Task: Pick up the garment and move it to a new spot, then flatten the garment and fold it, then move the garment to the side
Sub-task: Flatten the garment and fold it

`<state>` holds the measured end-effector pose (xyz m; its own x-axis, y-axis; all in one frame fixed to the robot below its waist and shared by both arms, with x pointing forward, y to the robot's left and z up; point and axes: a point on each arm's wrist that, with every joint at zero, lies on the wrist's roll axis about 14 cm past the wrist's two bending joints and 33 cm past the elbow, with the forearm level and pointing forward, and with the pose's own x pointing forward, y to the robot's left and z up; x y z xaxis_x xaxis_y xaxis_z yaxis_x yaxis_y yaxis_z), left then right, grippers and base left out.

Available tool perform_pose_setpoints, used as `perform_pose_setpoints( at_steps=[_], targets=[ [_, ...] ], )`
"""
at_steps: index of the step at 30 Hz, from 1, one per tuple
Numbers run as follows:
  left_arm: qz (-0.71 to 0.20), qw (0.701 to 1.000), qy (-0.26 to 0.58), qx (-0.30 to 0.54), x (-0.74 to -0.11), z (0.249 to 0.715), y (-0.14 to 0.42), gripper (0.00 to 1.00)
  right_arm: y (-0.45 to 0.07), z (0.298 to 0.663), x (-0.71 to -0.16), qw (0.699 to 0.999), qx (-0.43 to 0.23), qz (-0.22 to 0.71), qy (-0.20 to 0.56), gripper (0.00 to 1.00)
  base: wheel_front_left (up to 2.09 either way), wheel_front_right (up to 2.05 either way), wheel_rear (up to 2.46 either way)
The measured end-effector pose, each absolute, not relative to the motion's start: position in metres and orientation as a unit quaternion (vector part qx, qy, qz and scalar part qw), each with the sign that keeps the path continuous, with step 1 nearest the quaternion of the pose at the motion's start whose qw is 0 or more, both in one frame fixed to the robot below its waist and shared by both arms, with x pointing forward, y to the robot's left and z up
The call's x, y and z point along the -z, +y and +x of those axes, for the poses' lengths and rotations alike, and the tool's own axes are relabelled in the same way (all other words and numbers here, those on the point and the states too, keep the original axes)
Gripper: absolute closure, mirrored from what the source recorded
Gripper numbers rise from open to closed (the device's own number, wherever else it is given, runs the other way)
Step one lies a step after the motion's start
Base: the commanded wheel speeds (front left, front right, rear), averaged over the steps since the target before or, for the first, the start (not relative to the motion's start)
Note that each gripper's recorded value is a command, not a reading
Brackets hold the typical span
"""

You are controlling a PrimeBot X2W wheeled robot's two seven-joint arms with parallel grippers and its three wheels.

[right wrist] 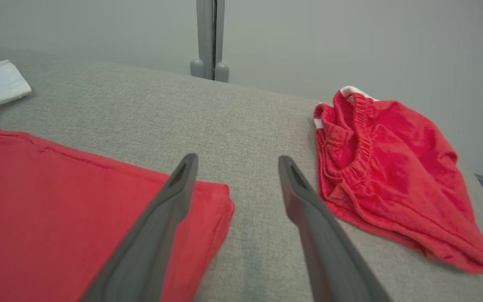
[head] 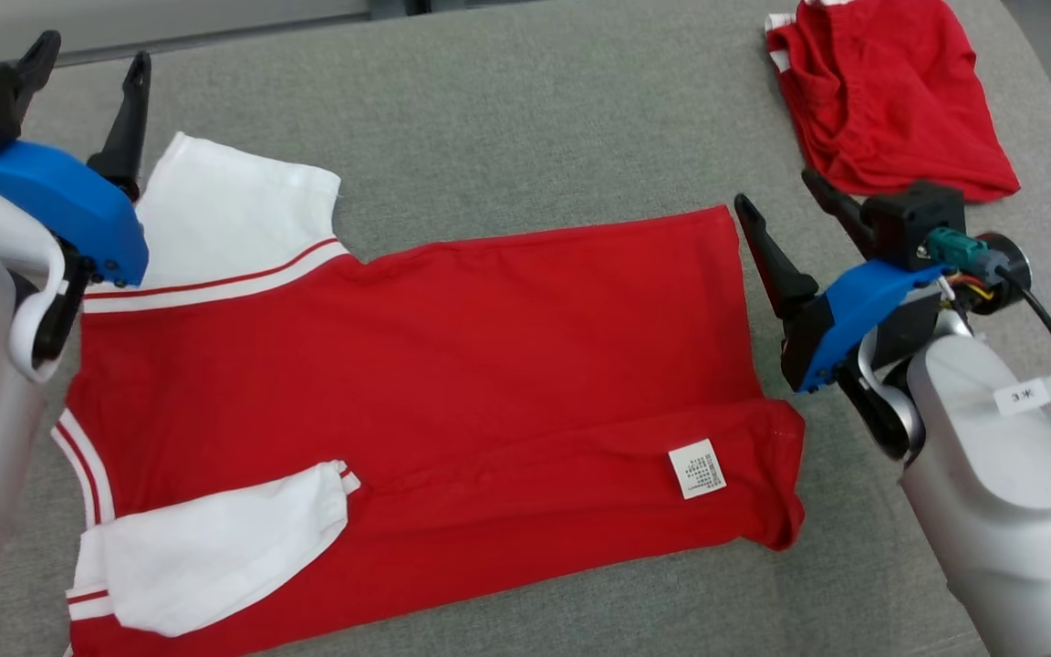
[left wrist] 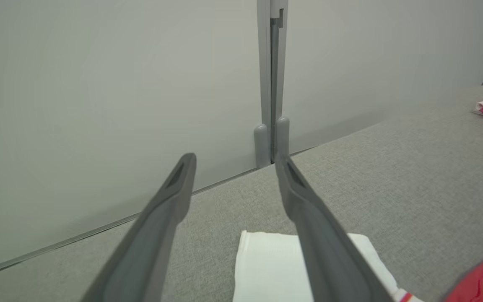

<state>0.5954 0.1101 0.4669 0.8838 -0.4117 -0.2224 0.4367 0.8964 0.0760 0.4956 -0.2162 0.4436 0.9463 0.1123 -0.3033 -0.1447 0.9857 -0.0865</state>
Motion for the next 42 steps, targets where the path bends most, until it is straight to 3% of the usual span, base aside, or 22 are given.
perform_pose_setpoints(
  at_steps=[13,24,25,26,27,35,42],
  targets=[
    [0.075,0.924,0.283,0.245,-0.367,0.613,0.097,0.00,-0.210,0.522,-0.409,0.978,-0.084,-0.059,0.183,0.00,0.00,0.00,0.00],
    [0.038,0.897,0.364,0.248,-0.336,0.603,0.090,0.00,-0.211,0.527,-0.397,0.975,-0.089,-0.061,0.193,0.00,0.00,0.00,0.00],
    [0.035,0.897,0.366,0.248,-0.336,0.604,0.089,0.07,-0.210,0.527,-0.396,0.975,-0.090,-0.060,0.195,0.00,0.00,0.00,0.00],
    [0.035,0.896,0.366,0.248,-0.335,0.603,0.089,0.07,-0.210,0.528,-0.395,0.974,-0.091,-0.061,0.197,0.00,0.00,0.00,0.00],
    [0.036,0.895,0.367,0.249,-0.336,0.603,0.089,1.00,-0.209,0.528,-0.394,0.974,-0.091,-0.060,0.200,0.00,0.00,0.00,0.00],
    [0.048,0.910,0.328,0.249,-0.360,0.606,0.092,1.00,-0.198,0.526,-0.393,0.968,-0.095,-0.017,0.232,0.00,0.00,0.00,0.00],
    [0.051,0.919,0.298,0.254,-0.376,0.604,0.093,1.00,-0.197,0.516,-0.376,0.944,-0.099,0.000,0.316,0.00,0.00,0.00,0.00]
  ],
)
